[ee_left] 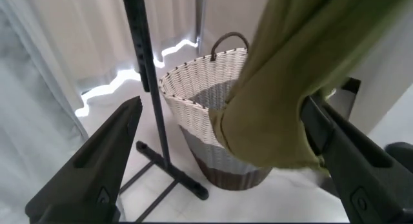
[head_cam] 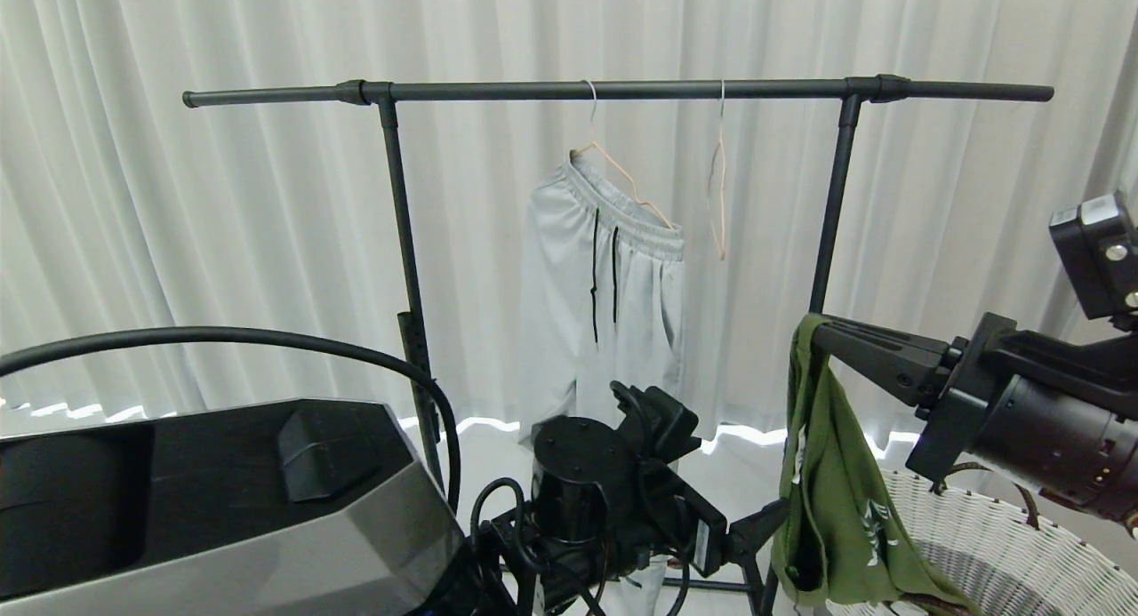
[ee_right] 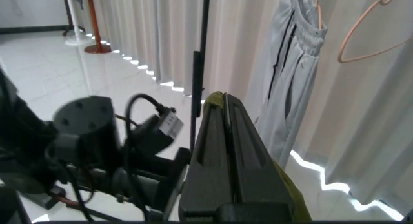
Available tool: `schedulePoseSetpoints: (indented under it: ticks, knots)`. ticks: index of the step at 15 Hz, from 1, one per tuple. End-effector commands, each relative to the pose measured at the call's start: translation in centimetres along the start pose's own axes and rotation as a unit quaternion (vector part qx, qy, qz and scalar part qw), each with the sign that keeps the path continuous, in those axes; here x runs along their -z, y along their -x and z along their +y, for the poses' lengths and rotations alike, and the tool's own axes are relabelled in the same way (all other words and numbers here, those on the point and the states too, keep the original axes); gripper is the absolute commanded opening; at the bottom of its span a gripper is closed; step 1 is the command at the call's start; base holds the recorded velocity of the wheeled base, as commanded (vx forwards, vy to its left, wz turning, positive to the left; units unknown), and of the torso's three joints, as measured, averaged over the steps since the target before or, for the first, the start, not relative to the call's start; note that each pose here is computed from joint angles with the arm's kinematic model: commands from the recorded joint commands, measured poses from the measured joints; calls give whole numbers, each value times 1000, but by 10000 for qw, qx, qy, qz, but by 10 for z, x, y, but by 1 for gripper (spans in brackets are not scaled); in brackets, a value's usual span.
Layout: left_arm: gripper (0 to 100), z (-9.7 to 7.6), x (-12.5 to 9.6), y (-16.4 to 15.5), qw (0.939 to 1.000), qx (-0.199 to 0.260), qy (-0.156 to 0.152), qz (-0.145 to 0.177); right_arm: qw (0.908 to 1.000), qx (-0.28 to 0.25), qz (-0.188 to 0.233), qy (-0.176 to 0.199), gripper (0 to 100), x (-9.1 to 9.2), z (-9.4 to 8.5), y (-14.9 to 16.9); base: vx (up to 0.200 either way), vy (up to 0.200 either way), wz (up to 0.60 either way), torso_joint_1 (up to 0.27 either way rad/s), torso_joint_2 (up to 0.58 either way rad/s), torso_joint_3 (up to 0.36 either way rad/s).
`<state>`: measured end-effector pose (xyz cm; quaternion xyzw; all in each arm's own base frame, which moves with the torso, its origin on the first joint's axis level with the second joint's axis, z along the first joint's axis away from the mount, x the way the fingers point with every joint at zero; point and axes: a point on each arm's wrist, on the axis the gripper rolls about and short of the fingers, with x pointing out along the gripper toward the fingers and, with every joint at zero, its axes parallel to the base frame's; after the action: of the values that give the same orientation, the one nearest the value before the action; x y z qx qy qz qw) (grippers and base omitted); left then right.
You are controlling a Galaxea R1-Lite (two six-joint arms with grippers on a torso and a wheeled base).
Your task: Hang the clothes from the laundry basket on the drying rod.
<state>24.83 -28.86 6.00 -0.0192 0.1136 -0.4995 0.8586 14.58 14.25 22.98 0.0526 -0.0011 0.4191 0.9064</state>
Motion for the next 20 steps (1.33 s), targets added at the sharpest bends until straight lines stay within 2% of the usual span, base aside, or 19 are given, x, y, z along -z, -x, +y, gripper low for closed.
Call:
schedulePoseSetpoints:
  ticks: [1, 4, 7, 13, 17, 20]
  knots:
    - [100, 9, 21, -13, 9996, -69, 69, 261, 10000, -22, -4, -2, 0, 0, 1, 1, 0, 0, 0, 0, 0, 0]
    - [100, 8, 26, -9, 9991, -77, 91, 404, 9999, -71, 124, -24, 0, 5, 2, -5, 0, 0, 0, 0, 0, 0]
    - [100, 0, 23, 5, 9989, -30, 65, 457, 9997, -67, 246, -36, 0, 13, 0, -21, 0, 0, 0, 0, 0, 0]
    - [100, -10, 14, 25, 9988, 20, 71, 480, 9990, -289, 337, -46, 0, 25, 9, -40, 0, 0, 0, 0, 0, 0]
    - [100, 0, 12, 28, 9987, -234, 101, 432, 9984, -470, 300, -38, 0, 25, 18, -42, 0, 0, 0, 0, 0, 0]
    - [100, 7, 25, 24, 9969, -481, 138, 601, 9977, -608, 299, -48, 0, 25, 24, -42, 0, 0, 0, 0, 0, 0]
